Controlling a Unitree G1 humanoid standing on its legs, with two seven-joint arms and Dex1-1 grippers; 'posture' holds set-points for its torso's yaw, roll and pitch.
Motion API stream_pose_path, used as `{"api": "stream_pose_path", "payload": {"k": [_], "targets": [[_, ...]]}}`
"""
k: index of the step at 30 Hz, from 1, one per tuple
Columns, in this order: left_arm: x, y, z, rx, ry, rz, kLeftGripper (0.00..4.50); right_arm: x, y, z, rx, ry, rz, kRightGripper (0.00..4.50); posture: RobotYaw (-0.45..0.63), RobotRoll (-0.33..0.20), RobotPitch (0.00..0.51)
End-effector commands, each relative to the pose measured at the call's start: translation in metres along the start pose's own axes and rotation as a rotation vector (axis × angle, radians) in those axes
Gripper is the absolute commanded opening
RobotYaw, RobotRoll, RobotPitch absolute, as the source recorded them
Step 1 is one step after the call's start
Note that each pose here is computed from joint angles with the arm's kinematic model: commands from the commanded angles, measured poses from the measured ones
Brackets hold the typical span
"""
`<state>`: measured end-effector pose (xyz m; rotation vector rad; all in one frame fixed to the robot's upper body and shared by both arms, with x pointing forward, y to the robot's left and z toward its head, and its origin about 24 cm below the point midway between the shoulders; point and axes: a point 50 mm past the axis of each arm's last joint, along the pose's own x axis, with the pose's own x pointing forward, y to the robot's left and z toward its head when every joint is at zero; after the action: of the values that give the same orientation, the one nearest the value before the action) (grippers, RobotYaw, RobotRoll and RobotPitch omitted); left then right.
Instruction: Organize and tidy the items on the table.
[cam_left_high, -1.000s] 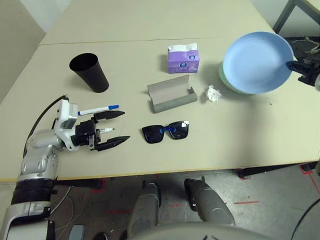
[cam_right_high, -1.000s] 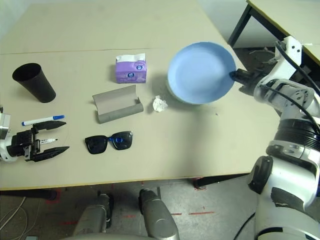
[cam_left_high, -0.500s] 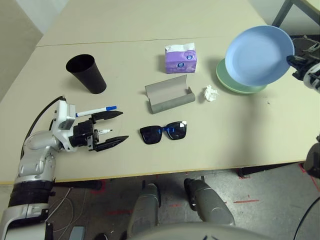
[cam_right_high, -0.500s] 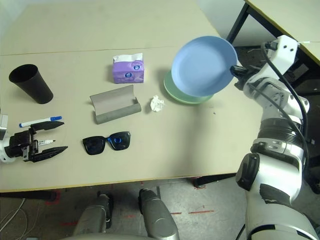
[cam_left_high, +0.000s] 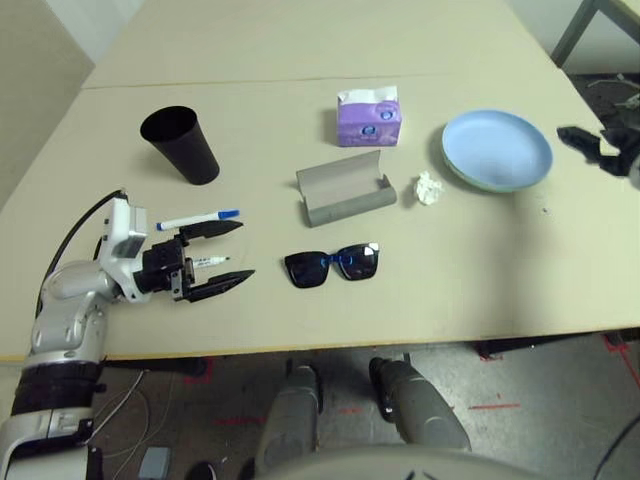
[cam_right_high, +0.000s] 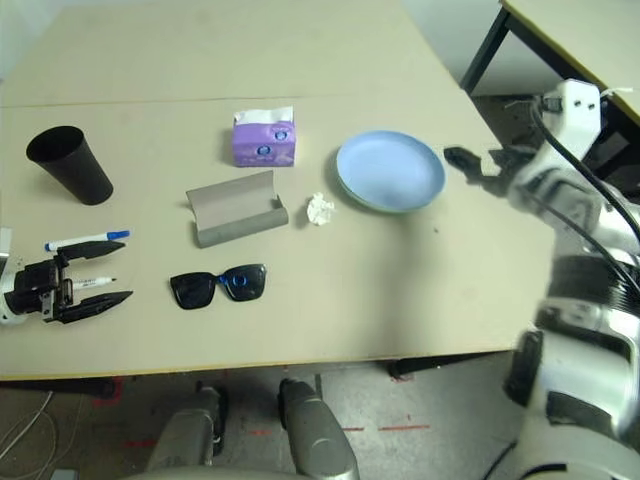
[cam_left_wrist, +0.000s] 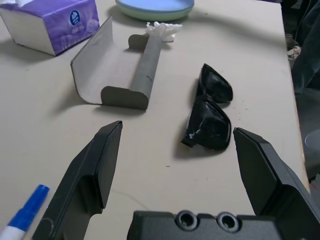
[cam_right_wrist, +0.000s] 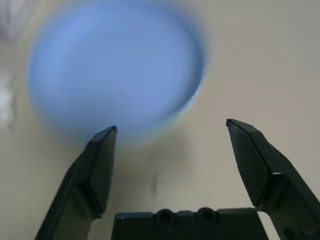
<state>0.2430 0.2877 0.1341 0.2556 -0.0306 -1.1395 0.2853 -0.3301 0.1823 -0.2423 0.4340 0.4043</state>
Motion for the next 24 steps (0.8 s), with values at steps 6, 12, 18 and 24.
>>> {"api": "stream_pose_path", "payload": {"k": [6, 12, 18, 24], "targets": [[0.001, -0.001, -0.003, -0.027, 0.008, -0.027, 4.50, 0.034, 0.089, -0.012, -0.173, -0.115, 0.329, 4.46, -0.17, 0.000, 0.225], [0.002, 0.005, 0.003, -0.021, 0.002, -0.025, 4.50, 0.067, 0.111, -0.006, -0.257, -0.243, 0.248, 4.46, -0.15, 0.000, 0.217], [0.005, 0.004, 0.004, -0.026, -0.002, -0.033, 4.50, 0.089, 0.125, 0.004, -0.229, -0.324, 0.204, 4.46, -0.15, 0.000, 0.214], [0.004, 0.004, 0.004, -0.026, 0.000, -0.026, 4.50, 0.098, 0.124, 0.009, -0.235, -0.329, 0.171, 4.46, -0.15, 0.000, 0.211]]}}
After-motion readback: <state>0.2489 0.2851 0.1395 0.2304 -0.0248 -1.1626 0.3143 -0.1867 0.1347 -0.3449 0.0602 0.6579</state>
